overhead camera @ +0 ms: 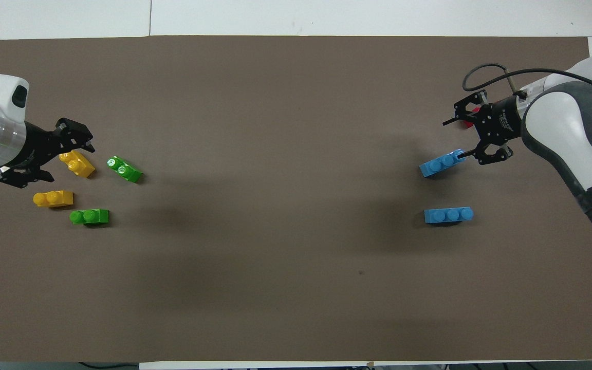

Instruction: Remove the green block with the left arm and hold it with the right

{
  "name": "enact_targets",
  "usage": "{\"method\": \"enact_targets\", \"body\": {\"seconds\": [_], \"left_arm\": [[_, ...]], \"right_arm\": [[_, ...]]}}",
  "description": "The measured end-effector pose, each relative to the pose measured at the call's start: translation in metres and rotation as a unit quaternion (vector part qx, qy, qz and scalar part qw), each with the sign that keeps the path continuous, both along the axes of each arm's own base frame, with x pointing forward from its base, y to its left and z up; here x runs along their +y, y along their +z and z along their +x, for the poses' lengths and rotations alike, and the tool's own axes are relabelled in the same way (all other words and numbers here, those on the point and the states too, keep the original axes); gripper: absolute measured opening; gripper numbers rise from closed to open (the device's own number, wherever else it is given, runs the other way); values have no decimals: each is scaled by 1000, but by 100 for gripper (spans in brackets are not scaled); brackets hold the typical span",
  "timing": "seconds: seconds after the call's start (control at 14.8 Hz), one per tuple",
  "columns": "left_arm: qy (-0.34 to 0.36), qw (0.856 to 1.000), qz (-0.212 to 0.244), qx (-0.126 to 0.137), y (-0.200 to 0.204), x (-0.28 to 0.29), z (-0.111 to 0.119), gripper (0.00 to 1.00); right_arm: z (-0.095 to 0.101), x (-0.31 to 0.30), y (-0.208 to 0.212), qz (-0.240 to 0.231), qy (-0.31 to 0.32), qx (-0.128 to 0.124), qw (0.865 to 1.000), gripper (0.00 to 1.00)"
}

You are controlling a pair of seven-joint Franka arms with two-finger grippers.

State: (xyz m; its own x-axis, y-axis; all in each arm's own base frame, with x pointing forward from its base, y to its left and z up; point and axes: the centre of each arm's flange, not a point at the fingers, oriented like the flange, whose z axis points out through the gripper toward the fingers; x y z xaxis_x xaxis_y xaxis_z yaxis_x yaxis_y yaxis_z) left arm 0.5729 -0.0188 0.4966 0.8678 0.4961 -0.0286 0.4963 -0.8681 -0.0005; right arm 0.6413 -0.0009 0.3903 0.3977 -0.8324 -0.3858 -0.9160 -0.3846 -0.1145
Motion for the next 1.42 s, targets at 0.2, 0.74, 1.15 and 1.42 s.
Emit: {"method": "enact_targets", "body": {"seconds": [0.2,0.74,1.15,1.42], "left_arm": [[-66,998,-1,8,41,9,-23,100],[-142,990,-2,3,133,6,-46,100],[-150,988,-15,47,127,4,-40,100],[-153,986,-20,54,138,4,-38,100]], "right_arm": [[-2,6,28,-10,10,-9,1000,80],[-21,30,106,-66,78,-54,993,80],[-51,36,171,-126,219,-112,961,90],[-65,33,191,-149,320,-129,927,100]]}}
